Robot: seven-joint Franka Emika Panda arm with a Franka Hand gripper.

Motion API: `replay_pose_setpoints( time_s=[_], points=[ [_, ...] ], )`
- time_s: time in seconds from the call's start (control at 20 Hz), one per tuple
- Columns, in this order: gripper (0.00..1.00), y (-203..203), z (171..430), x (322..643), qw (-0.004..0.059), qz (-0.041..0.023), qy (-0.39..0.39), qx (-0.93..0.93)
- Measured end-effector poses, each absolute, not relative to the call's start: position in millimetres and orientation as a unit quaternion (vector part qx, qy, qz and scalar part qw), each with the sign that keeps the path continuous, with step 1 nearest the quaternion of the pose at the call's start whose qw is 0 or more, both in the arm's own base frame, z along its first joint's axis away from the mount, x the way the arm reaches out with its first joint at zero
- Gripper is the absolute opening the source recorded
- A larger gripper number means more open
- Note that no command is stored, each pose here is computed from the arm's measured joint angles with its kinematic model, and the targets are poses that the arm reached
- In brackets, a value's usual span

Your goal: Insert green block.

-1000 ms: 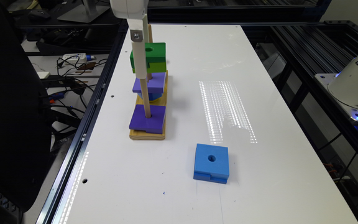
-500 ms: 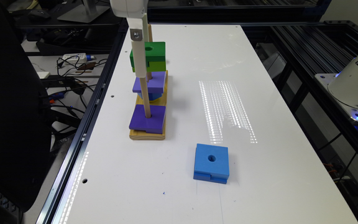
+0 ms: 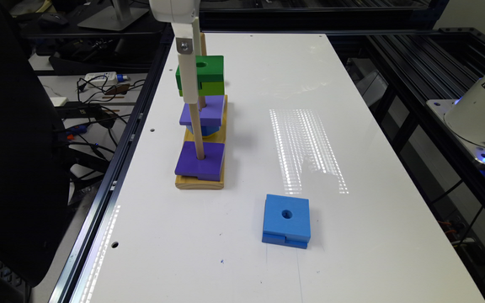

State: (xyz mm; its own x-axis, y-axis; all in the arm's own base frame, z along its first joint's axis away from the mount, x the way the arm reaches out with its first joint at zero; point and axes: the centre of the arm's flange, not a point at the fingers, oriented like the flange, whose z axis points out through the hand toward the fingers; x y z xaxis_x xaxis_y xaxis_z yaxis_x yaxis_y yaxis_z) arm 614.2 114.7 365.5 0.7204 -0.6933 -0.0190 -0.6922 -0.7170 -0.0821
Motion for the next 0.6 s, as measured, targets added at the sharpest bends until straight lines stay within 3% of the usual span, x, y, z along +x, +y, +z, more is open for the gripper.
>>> replay_pose_setpoints(
  time_s=[0.6],
  points=[
    [0.0, 114.4, 360.9, 612.7, 0.0406, -0.0045, 0.374, -0.927]
  ],
)
